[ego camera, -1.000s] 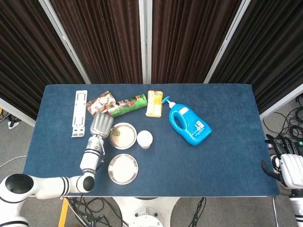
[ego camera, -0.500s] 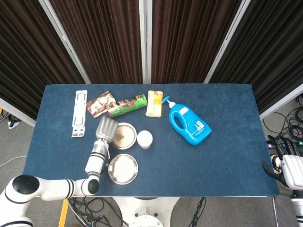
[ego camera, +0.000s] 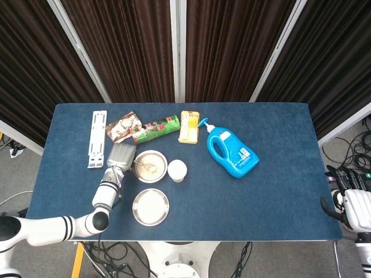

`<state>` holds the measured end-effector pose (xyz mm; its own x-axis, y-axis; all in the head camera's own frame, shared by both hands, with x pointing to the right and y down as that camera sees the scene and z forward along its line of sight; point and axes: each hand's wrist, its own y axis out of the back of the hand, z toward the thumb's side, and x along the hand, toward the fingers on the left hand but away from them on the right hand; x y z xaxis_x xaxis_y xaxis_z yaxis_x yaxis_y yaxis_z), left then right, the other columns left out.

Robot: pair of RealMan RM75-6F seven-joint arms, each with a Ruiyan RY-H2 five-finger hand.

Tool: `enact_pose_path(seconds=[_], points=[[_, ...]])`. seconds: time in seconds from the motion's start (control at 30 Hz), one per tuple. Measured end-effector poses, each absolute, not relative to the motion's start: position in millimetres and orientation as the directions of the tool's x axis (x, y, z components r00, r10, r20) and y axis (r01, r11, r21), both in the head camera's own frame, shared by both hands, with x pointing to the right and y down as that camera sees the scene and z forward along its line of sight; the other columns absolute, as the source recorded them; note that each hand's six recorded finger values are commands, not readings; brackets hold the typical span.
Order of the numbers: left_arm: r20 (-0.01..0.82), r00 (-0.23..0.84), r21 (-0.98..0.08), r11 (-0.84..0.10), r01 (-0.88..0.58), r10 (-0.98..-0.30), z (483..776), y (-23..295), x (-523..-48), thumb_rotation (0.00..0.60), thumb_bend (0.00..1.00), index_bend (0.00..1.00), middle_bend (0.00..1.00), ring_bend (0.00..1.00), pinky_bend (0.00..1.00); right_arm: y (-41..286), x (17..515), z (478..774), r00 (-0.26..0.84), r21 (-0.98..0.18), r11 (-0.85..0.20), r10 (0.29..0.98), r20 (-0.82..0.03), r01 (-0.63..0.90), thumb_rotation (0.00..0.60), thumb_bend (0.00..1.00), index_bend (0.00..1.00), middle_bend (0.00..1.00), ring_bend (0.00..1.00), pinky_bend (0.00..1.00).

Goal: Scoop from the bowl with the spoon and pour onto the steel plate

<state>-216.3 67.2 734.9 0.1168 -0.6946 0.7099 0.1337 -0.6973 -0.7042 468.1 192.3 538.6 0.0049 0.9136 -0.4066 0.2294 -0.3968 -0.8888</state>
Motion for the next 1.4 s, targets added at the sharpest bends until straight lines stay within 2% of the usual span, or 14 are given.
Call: enact_pose_path(seconds=[0.27, 0.5, 1.03, 1.4], points=[[0.757, 0.117, -0.64, -0.765, -0.065, -0.643, 733, 65, -239, 0.6, 0.56, 0.65, 0.93, 0.91, 1.0, 191, 466, 539, 0.011, -0.888, -0.399, 0.913, -0.408, 0.228, 0.6, 0.3, 0.09, 0.23, 0.0, 0.0], [0.765, 0.125, -0.617, -0.774, -0.141, -0.632, 722, 51, -247, 0.6, 0.56, 0.64, 0.93, 0.91, 1.0, 191, 466, 539, 0.013, -0.889, -0.398, 0.914, -0.406, 0.227, 0.6, 0.3, 0.09, 0.23, 0.0, 0.0], [0.737, 0.234, -0.647, -0.762, -0.027, -0.634, 690, 26, -181, 0.6, 0.56, 0.65, 0.93, 0.91, 1.0, 186, 469, 536, 0.007, -0.893, -0.392, 0.917, -0.4, 0.22, 0.6, 0.3, 0.09, 0.23, 0.0, 0.0], [0.715, 0.229, -0.692, -0.715, 0.099, -0.661, 696, 38, -142, 0.6, 0.56, 0.64, 0.93, 0.91, 1.0, 186, 474, 538, -0.001, -0.891, -0.395, 0.914, -0.406, 0.224, 0.6, 0.3, 0.09, 0.23, 0.0, 0.0]])
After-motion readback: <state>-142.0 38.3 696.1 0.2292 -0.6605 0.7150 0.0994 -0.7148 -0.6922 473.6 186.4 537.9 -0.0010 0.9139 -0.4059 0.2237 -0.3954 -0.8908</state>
